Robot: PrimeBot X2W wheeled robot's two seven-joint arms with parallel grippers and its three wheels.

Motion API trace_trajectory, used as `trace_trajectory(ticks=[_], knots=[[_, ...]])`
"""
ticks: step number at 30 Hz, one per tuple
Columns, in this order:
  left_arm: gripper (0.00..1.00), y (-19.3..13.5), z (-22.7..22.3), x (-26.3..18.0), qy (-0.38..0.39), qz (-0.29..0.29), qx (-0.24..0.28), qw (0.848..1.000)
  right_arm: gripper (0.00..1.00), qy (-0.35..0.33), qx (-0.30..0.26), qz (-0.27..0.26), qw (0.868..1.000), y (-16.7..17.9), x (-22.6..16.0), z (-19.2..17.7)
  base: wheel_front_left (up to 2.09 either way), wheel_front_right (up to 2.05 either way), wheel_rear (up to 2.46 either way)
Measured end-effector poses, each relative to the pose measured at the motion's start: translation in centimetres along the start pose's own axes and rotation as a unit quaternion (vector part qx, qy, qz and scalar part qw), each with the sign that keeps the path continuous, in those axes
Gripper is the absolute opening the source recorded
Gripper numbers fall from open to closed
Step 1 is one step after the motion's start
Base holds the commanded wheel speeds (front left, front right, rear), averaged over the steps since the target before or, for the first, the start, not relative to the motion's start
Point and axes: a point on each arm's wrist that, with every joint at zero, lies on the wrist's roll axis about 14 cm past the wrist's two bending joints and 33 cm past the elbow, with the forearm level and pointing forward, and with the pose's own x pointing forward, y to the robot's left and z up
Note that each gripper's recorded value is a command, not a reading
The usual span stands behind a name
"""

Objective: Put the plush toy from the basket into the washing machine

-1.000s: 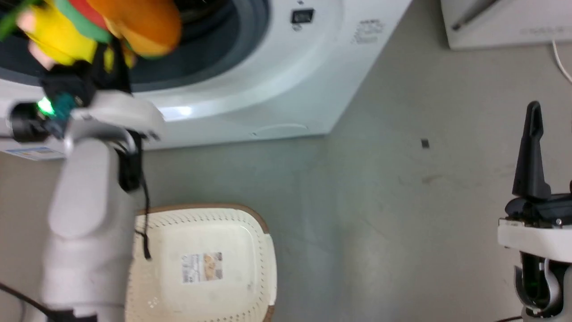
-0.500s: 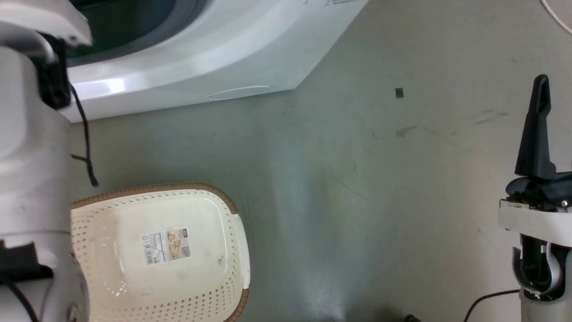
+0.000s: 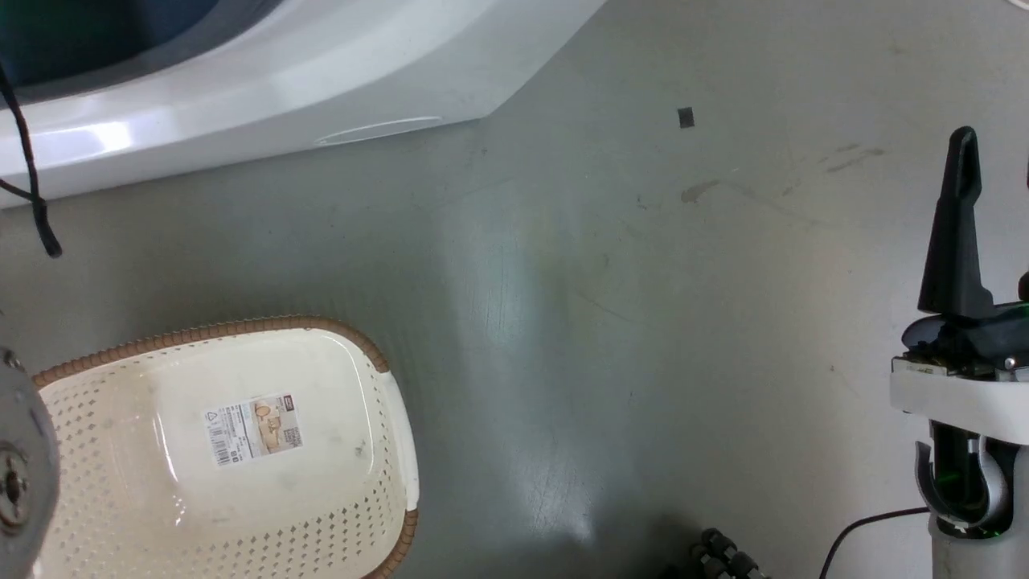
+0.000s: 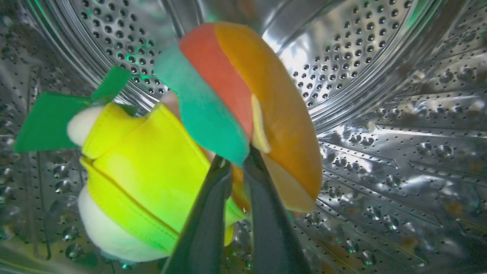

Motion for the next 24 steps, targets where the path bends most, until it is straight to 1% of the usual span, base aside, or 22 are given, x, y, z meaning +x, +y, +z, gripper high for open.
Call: trace_trajectory(ticks=[8, 9, 10, 19, 24], knots=[[0.0, -0.1, -0.5, 1.5, 0.017, 0.006, 0.014, 1.0, 1.0, 0.005, 0.002, -0.001, 1.0, -0.1, 0.0, -0.3, 0.0, 0.0, 0.0], [0.57, 0.1, -0.5, 1.6, 0.017, 0.01, 0.014, 1.0, 1.0, 0.005, 0.003, -0.002, 1.0, -0.2, -0.1, -0.3, 0.0, 0.0, 0.0], [1.0, 0.2, -0.5, 1.6, 0.018, 0.012, 0.014, 1.0, 1.0, 0.005, 0.003, -0.003, 1.0, -0.2, -0.1, -0.2, 0.0, 0.0, 0.0], [1.0, 0.9, 0.8, 0.7, 0.019, 0.008, 0.018, 1.0, 1.0, -0.01, 0.005, -0.005, 1.0, -0.4, -0.1, 0.9, 0.0, 0.0, 0.0], [1.0, 0.0, 1.8, -0.9, 0.011, -0.01, 0.022, 1.0, 1.0, -0.026, -0.003, 0.001, 1.0, 0.0, -0.2, 2.3, 0.0, 0.0, 0.0]])
